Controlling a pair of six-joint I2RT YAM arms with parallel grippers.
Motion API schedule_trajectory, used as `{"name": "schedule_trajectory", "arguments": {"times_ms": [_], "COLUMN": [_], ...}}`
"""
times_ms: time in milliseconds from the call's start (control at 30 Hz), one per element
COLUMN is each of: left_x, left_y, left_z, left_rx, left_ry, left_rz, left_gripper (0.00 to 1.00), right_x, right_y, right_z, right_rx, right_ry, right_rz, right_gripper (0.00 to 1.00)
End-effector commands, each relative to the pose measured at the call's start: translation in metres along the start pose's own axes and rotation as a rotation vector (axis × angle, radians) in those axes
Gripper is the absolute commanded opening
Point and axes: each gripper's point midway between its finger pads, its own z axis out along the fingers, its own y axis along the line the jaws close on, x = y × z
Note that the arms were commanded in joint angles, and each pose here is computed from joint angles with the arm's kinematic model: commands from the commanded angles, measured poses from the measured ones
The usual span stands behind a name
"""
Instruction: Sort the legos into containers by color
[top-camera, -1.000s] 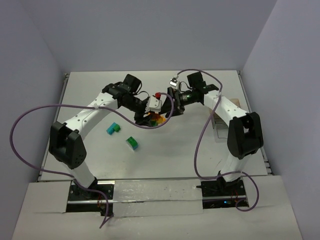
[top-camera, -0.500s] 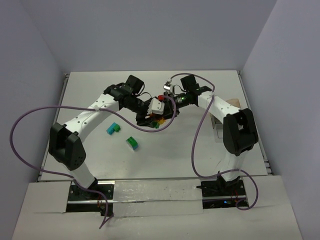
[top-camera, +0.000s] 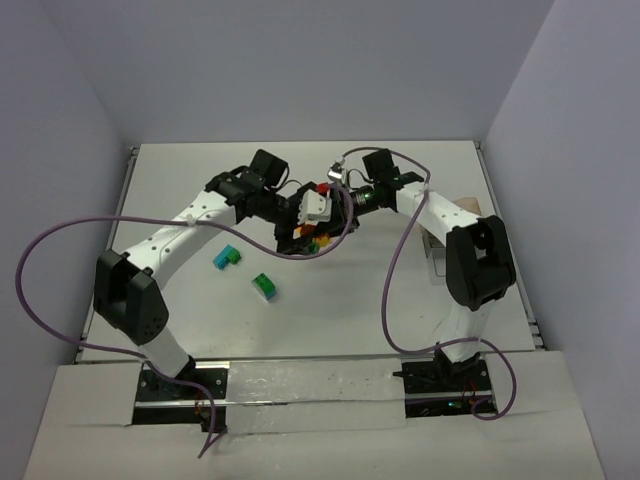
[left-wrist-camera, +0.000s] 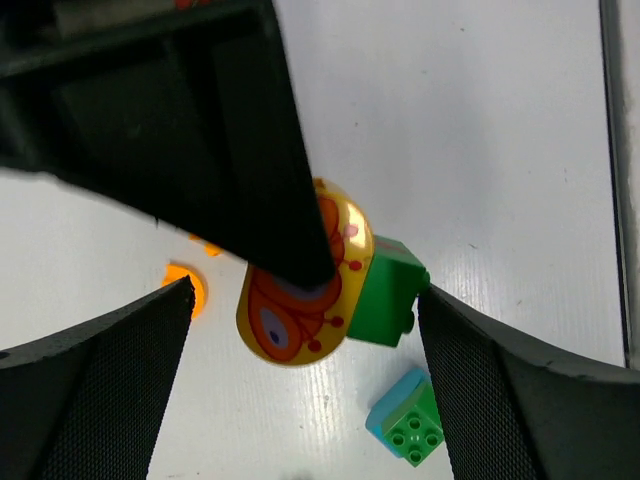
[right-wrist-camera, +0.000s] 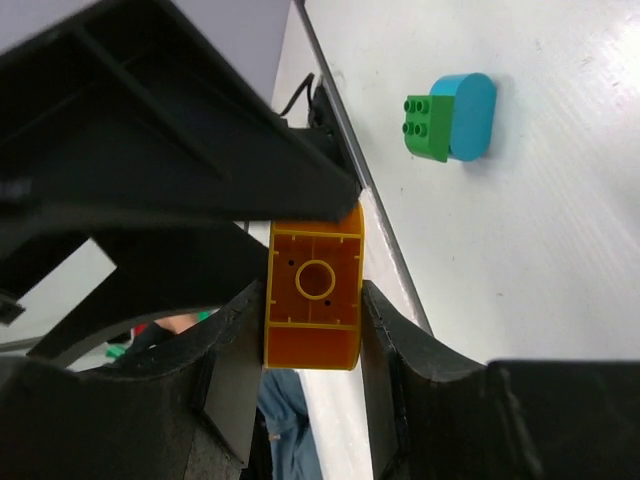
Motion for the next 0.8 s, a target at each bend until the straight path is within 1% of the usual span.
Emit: {"name": "schedule_trajectory", "arguments": {"times_ms": [0,67,167,300,333,400,467,533,600,667,767], "left_x": [-0.030,-0.029,-0.038,-0.063,-0.060,-0.068,-0.072,-0.080,-0.087,-0.092,-0.096], "left_y": [0.039,0.057,0.062,0.060,0.060,0.064,0.069,0.065,0.064,0.061,0.057], "left_z": [-0.049,-0.077,-0.104,-0.109,-0.105,-0.104,-0.102,-0.100,-0.097,-0.095,-0.095], "left_rx": [-0.159,-0.196,-0.166,-0.109,-0.095,-0.044,-0.013,0.065,0.116,0.160,0.214], "left_ry": [-0.196,-0.282,-0.448,-0.611,-0.621,-0.686,-0.731,-0.761,-0.786,-0.806,-0.851], "left_rz": [-0.158,-0.269,-0.442,-0.629,-0.666,-0.815,-0.841,-0.907,-0.912,-0.932,-0.923], "left_gripper": [0.99,0.99,0.99,0.99,0.99,0.99,0.97,0.95,0.93,0.91,0.88], "right_x": [-0.027,-0.033,-0.053,-0.073,-0.075,-0.081,-0.081,-0.080,-0.077,-0.071,-0.063], "right_y": [0.035,0.041,0.047,0.058,0.058,0.067,0.076,0.081,0.087,0.094,0.096], "right_z": [-0.049,-0.066,-0.102,-0.129,-0.129,-0.133,-0.135,-0.131,-0.130,-0.125,-0.115], "right_rx": [-0.028,-0.005,0.065,0.178,0.184,0.222,0.244,0.264,0.264,0.223,0.163], "right_ry": [-0.137,-0.184,-0.288,-0.424,-0.446,-0.527,-0.567,-0.575,-0.588,-0.574,-0.524], "right_rz": [-0.143,-0.184,-0.251,-0.364,-0.384,-0.426,-0.454,-0.476,-0.496,-0.505,-0.488], "right_gripper": [0.00,0.00,0.00,0.00,0.00,0.00,0.00,0.00,0.00,0.00,0.00]}}
